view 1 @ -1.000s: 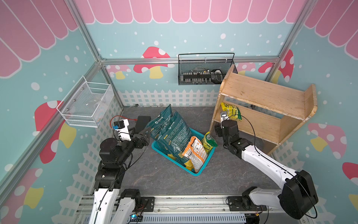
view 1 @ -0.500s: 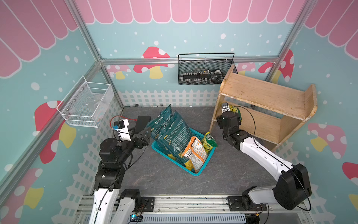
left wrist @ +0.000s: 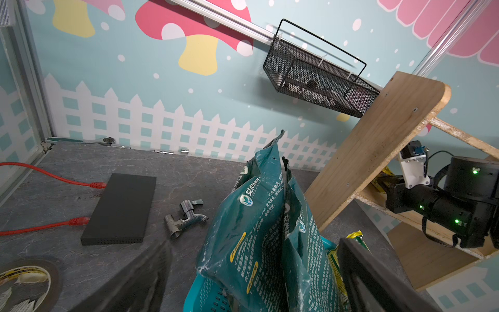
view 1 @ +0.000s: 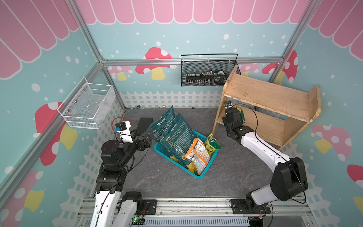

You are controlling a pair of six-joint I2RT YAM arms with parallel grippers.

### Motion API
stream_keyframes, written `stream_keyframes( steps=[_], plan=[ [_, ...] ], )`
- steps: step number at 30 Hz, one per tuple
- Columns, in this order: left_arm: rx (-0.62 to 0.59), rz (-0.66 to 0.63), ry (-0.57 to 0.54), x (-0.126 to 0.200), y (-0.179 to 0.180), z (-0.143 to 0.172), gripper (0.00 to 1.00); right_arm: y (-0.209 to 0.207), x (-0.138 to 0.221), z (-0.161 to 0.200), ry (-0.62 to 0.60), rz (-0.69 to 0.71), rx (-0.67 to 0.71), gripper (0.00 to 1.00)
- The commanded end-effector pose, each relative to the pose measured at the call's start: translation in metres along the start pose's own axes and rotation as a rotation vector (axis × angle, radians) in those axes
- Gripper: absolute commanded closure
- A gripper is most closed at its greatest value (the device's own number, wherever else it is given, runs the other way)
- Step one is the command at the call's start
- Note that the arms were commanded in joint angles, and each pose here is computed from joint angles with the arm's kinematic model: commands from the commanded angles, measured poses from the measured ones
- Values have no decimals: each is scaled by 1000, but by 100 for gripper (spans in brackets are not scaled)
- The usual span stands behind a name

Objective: Take down the fertilizer bag from the shelf
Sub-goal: Pick up the fertilizer bag from the shelf, then place the fertilizer bag in the storage box.

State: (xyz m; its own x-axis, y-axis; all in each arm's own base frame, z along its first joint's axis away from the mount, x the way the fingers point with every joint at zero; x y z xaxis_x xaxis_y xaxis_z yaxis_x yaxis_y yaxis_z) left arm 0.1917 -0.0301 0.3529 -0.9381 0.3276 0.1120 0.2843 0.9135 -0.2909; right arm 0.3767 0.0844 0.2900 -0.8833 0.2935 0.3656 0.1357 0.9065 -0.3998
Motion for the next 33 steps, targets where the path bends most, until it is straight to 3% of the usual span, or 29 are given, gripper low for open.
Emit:
stream_keyframes(
  steps=[1,9,16,24,33],
  plan=[
    [-4,6,-9,1,0,1,1,-5,14,-5,-52,-64,-57,99],
    [-4,8,-9,1,0,1,1,-25,66,-11,-218,-232,-220,100],
    [-4,7,-9,1,0,1,1,-22,127,-12,-454,-626,-323,100],
    [-3,4,-9,1,0,1,1,1,151,-16,-480,-885,-381,100],
    [-4,4,-9,1,0,1,1,45,144,-14,-403,-1070,-453,100]
  ],
)
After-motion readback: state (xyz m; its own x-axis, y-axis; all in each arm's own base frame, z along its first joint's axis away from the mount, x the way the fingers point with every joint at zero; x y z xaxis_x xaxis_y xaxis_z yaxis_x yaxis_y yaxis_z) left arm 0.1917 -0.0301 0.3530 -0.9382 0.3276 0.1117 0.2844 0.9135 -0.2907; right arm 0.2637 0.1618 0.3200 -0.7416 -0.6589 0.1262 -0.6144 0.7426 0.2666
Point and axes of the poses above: each gripper's point midway between its finger pads, its own x axis back along the fingers, its own y axis along the line the jaws close on, z = x × y, the point moved 8 cm from there along x, back along the fingers, and after that the axes turned 3 degrees about -x, right-handed, at the moved point
